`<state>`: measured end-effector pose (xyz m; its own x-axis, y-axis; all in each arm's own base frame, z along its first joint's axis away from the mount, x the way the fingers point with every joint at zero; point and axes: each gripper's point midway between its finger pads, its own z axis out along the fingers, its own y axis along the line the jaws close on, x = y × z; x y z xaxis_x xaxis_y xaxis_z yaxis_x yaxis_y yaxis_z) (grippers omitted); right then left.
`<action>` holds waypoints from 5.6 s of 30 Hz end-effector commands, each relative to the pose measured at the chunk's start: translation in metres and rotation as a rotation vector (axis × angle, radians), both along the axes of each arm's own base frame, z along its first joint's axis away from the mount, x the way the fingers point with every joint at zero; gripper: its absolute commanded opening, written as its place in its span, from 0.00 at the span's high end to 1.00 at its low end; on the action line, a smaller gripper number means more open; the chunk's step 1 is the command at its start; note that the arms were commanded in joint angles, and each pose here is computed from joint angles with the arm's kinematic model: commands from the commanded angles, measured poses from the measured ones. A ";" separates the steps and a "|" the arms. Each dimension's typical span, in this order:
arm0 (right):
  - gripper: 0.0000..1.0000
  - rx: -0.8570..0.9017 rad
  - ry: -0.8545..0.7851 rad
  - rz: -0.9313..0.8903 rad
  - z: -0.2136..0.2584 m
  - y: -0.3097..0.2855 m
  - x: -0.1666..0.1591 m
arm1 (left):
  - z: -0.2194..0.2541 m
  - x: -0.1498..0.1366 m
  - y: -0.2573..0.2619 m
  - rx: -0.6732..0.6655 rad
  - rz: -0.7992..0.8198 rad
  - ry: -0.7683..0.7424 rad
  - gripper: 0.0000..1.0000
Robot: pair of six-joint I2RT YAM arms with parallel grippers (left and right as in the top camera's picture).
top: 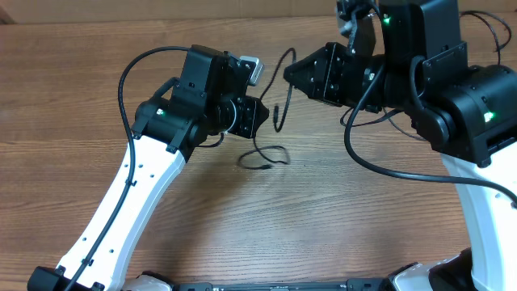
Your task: Untangle cables
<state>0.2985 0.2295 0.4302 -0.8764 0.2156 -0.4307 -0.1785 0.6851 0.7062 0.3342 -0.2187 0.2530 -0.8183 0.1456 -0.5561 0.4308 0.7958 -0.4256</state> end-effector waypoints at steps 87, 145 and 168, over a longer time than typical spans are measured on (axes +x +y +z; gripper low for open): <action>0.96 -0.220 0.056 -0.164 -0.050 -0.022 0.039 | 0.003 -0.009 0.034 0.233 0.195 0.236 0.34; 0.15 -0.806 0.608 0.198 -0.303 0.009 -0.001 | 0.015 -0.015 0.143 0.149 0.625 0.438 0.00; 0.56 -0.635 0.571 0.111 -0.341 0.045 0.021 | 0.015 -0.013 0.144 0.152 0.629 0.432 0.00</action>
<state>0.3202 0.2743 0.0951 -0.9955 -0.0738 0.0590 -0.0610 0.9789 0.1951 0.3205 -0.0753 0.2570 -0.9218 -0.3578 -0.1493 -0.3010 0.9032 -0.3059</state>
